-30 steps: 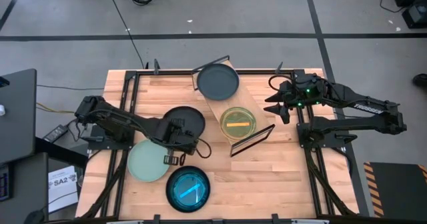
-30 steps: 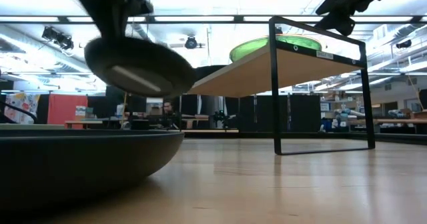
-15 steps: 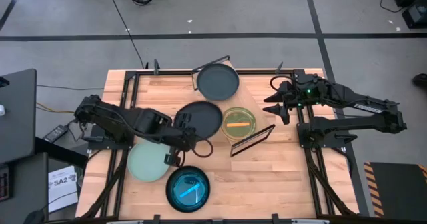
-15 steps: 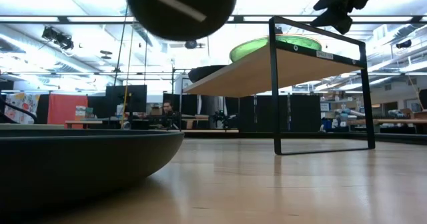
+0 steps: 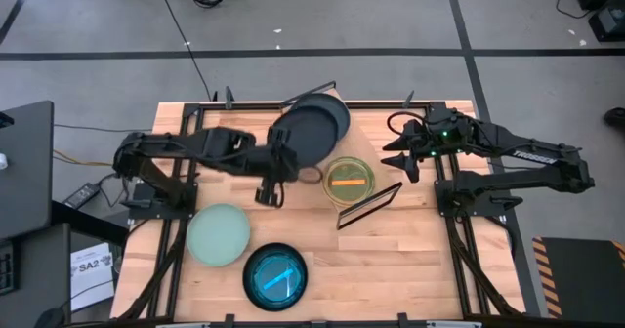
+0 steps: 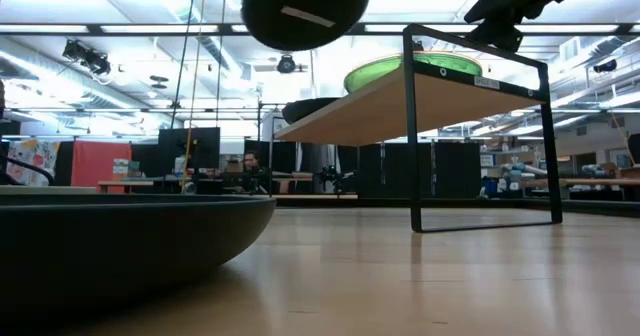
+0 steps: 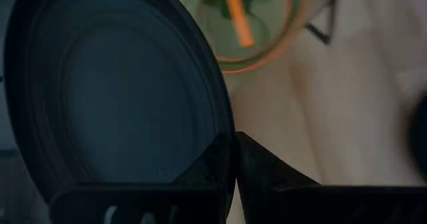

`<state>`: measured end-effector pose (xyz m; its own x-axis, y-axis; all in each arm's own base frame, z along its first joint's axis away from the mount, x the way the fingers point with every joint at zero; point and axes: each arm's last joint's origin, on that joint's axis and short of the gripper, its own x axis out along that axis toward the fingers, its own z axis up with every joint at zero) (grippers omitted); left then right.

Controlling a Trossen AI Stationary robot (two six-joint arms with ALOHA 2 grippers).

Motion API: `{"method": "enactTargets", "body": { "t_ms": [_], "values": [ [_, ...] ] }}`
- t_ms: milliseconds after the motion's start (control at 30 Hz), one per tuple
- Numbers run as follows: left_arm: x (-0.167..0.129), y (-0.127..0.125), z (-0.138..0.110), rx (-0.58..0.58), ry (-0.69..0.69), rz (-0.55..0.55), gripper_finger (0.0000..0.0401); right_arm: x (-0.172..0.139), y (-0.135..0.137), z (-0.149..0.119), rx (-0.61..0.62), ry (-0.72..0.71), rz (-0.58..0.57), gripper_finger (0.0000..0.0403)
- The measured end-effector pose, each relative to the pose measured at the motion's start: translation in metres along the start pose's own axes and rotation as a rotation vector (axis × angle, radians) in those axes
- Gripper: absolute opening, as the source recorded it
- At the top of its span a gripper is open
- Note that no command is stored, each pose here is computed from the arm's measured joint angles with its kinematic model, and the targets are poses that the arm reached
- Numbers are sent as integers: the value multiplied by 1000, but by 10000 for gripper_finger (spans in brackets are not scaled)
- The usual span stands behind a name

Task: Place and stack plates onto a shelf
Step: Stack the top black plate on the top of the black plate on the shelf

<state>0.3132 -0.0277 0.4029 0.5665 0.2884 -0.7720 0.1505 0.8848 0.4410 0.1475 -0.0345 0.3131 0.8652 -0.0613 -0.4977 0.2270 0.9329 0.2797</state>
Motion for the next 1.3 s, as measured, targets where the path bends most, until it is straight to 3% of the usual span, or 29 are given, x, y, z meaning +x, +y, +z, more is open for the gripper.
{"method": "enactTargets", "body": {
  "t_ms": [333,600,900,1300],
  "values": [
    [25,58,-5,-72,-90,40,20,1,0,0,1,4,-1,223],
    [54,82,-11,-129,-81,17,20,1,0,0,1,2,0,223],
    [97,82,-14,-130,23,-28,20,3,1,2,-5,-6,18,223],
    [127,79,-15,-118,117,-6,20,3,1,2,-5,-6,19,223]
  ]
}}
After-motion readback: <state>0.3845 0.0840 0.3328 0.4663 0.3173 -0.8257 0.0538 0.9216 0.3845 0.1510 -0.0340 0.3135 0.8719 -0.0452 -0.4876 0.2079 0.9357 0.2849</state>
